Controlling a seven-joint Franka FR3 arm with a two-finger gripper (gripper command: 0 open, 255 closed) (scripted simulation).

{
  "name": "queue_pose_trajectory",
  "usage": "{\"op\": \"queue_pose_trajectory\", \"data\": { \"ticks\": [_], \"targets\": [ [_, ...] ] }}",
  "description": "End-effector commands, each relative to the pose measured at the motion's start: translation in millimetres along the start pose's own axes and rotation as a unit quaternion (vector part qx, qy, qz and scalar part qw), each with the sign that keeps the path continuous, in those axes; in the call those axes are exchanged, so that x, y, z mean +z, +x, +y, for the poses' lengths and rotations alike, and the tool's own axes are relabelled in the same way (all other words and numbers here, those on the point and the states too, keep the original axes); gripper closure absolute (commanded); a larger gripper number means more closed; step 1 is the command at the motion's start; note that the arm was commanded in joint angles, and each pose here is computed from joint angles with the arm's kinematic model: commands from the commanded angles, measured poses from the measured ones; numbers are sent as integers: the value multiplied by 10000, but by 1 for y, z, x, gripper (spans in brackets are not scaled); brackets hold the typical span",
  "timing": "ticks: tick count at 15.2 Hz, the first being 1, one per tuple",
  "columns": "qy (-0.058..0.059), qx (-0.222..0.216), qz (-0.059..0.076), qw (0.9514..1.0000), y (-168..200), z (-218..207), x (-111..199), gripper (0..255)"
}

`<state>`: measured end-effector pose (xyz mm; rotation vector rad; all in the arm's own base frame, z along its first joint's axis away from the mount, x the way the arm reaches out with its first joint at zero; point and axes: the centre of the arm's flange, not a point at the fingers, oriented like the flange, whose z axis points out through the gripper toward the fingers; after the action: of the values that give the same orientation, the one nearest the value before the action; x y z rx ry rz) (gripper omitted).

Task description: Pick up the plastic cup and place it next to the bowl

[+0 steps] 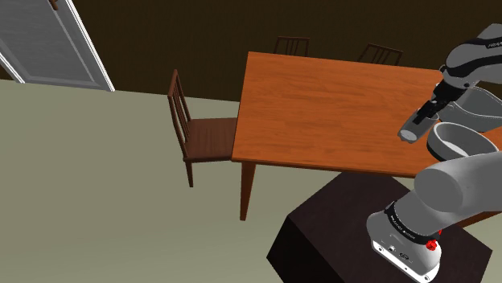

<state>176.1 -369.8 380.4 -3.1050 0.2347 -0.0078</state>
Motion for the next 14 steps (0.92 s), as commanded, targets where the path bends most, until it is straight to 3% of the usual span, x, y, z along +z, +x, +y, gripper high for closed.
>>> {"op": "queue_pose_trajectory", "data": {
  "ticks": [1,2,6,14],
  "targets": [
    [0,0,0,10000,0,0,0,0],
    [0,0,0,10000,0,0,0,0],
    [0,0,0,10000,0,0,-50,0],
    [0,0,0,10000,0,0,-50,0]
  ]
}}
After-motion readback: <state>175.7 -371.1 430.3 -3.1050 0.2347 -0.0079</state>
